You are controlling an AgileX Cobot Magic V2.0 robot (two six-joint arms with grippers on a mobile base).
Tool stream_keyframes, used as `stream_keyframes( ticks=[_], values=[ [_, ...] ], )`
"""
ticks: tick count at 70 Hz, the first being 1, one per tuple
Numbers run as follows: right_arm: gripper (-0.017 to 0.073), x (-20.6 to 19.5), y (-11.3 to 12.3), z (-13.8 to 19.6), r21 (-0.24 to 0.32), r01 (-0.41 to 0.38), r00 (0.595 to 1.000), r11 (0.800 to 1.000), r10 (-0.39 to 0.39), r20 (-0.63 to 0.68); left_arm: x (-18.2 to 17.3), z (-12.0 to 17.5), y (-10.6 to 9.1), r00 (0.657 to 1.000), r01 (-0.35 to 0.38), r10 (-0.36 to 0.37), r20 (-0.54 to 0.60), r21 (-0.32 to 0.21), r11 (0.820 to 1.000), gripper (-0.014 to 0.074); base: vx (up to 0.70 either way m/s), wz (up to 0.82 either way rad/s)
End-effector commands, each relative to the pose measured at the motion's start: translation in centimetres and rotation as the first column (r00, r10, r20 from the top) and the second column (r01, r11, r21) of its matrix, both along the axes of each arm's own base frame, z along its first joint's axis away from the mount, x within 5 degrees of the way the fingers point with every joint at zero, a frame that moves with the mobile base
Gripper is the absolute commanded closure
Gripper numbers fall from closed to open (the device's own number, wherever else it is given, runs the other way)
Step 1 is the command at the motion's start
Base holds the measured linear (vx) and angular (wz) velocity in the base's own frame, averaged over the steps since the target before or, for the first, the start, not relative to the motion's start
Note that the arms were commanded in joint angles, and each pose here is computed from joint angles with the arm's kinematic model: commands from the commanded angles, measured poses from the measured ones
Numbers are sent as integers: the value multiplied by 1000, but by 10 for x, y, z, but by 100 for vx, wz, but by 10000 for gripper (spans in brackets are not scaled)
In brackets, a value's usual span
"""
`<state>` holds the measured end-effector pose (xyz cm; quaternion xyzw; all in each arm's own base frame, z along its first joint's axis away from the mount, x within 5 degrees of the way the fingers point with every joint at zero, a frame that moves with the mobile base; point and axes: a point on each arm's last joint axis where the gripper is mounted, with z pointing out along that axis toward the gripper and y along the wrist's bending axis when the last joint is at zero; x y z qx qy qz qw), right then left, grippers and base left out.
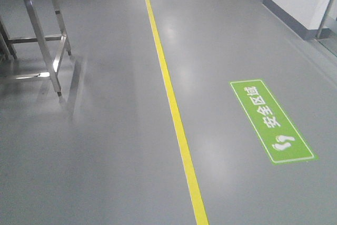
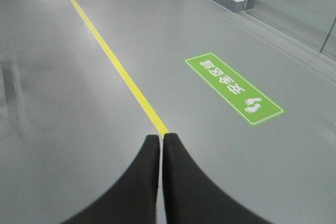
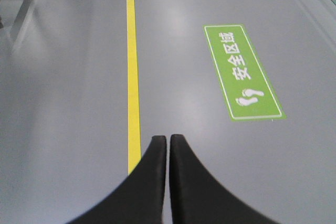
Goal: Move and align brake pads A on conveyor
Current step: 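Drive along the yellow floor line toward the steel table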
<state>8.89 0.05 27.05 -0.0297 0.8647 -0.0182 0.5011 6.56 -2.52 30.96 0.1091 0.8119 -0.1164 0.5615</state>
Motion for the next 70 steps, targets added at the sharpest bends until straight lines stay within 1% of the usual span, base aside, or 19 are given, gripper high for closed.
stream_keyframes(
  ticks=[1, 70],
  values=[
    [560, 4, 0, 14, -7, -4, 996, 1000, 4, 86, 3, 11, -1, 997, -6, 8, 71, -35, 999, 600, 59, 4],
    [560, 4, 0, 14, -7, -4, 996, 1000, 4, 86, 3, 11, -1, 997, -6, 8, 71, -35, 999, 600, 61, 7]
  ],
)
